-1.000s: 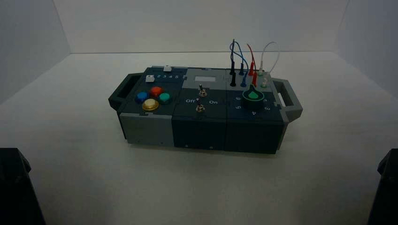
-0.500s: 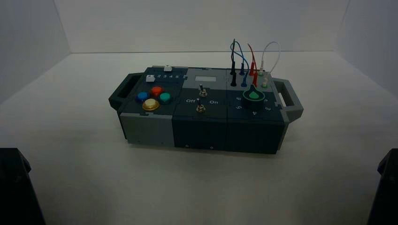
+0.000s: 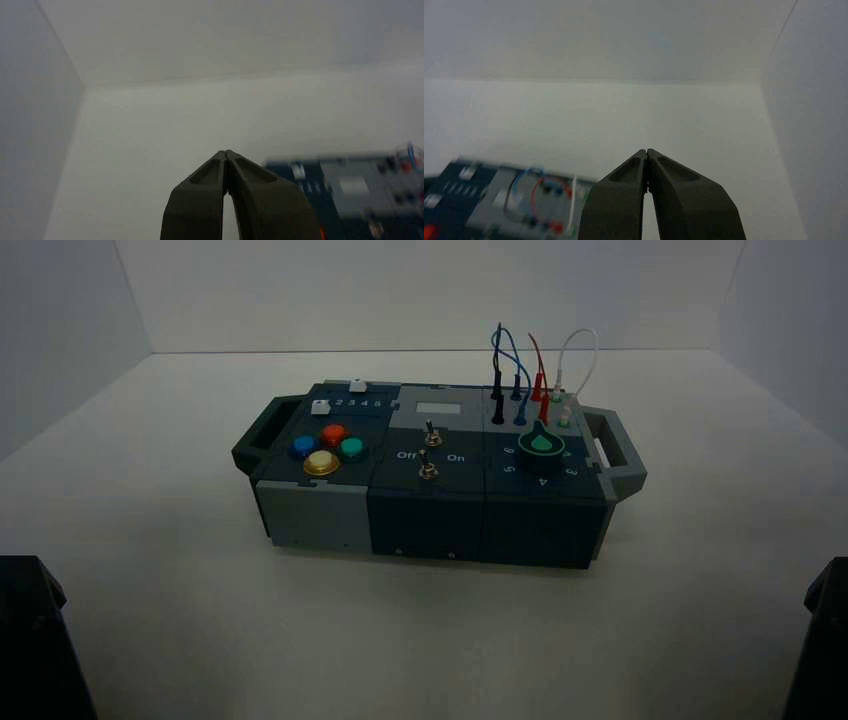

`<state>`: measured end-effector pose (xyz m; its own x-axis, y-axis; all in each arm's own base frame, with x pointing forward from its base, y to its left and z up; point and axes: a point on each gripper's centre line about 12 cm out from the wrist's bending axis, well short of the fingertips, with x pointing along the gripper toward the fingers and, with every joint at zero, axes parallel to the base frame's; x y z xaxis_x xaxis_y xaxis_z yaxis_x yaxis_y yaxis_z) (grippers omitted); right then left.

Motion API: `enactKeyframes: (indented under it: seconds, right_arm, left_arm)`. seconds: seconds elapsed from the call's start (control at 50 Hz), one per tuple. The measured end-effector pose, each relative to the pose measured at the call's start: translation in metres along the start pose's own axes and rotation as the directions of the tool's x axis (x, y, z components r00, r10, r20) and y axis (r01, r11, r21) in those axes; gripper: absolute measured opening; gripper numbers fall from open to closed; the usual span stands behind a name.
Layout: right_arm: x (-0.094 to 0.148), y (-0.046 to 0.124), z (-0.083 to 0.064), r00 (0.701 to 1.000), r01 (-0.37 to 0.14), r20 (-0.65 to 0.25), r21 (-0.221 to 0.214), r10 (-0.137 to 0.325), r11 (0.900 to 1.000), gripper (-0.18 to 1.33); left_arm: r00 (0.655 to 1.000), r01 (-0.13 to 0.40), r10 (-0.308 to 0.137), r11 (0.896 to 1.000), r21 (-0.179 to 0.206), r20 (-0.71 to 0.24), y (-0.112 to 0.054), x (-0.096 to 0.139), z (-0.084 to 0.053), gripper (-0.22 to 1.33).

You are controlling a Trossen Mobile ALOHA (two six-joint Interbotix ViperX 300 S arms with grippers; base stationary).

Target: Push the blue button with the left gripper.

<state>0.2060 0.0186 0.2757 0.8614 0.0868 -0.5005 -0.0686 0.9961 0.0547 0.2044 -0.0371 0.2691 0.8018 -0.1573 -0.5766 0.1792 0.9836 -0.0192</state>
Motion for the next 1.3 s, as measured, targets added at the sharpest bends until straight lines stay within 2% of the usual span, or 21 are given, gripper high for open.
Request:
enactKeyframes:
  seconds: [0.12, 0.28, 0.46, 0.66, 0.8, 1.1, 1.16, 1.28, 1.3]
  right_arm:
    - [-0.007, 0.008, -0.003, 0.991, -0.042, -0.123, 0.034, 0.046, 0.9985, -0.14]
    - [-0.013, 0.02, -0.009, 0.969, -0.101, -0.222, 0.059, 0.112, 0.9931, -0.14]
    - [-0.022, 0.037, -0.022, 0.928, -0.185, -0.325, 0.029, 0.184, 0.9823, -0.14]
    - [-0.037, 0.053, -0.034, 0.868, -0.277, -0.433, -0.016, 0.243, 0.9607, -0.14]
    - [-0.046, 0.056, -0.036, 0.84, -0.307, -0.477, -0.026, 0.258, 0.9515, -0.14]
    - [-0.06, 0.059, -0.038, 0.808, -0.352, -0.51, -0.021, 0.293, 0.9357, -0.14]
    - [-0.061, 0.06, -0.039, 0.803, -0.36, -0.514, -0.018, 0.3, 0.9328, -0.14]
    - [-0.062, 0.063, -0.041, 0.781, -0.393, -0.532, -0.011, 0.328, 0.9194, -0.14]
    - [-0.062, 0.065, -0.042, 0.771, -0.405, -0.54, -0.009, 0.337, 0.9141, -0.14]
  left_arm:
    - [0.994, 0.027, -0.025, 0.999, 0.017, -0.106, -0.006, 0.002, -0.003, -0.16]
    - [0.974, 0.046, -0.04, 0.999, 0.019, -0.222, -0.011, 0.007, -0.006, -0.16]
    - [0.945, 0.083, -0.067, 0.996, 0.036, -0.32, -0.02, 0.013, -0.009, -0.16]
    - [0.918, 0.145, -0.107, 0.987, 0.073, -0.381, -0.036, 0.015, -0.012, -0.16]
    - [0.9, 0.173, -0.119, 0.981, 0.092, -0.42, -0.043, 0.016, -0.015, -0.16]
    - [0.879, 0.189, -0.123, 0.977, 0.1, -0.461, -0.048, 0.019, -0.011, -0.16]
    - [0.865, 0.196, -0.121, 0.975, 0.107, -0.487, -0.05, 0.023, -0.012, -0.16]
    - [0.842, 0.212, -0.121, 0.97, 0.115, -0.526, -0.055, 0.03, -0.015, -0.16]
    - [0.837, 0.215, -0.121, 0.969, 0.118, -0.534, -0.056, 0.032, -0.016, -0.16]
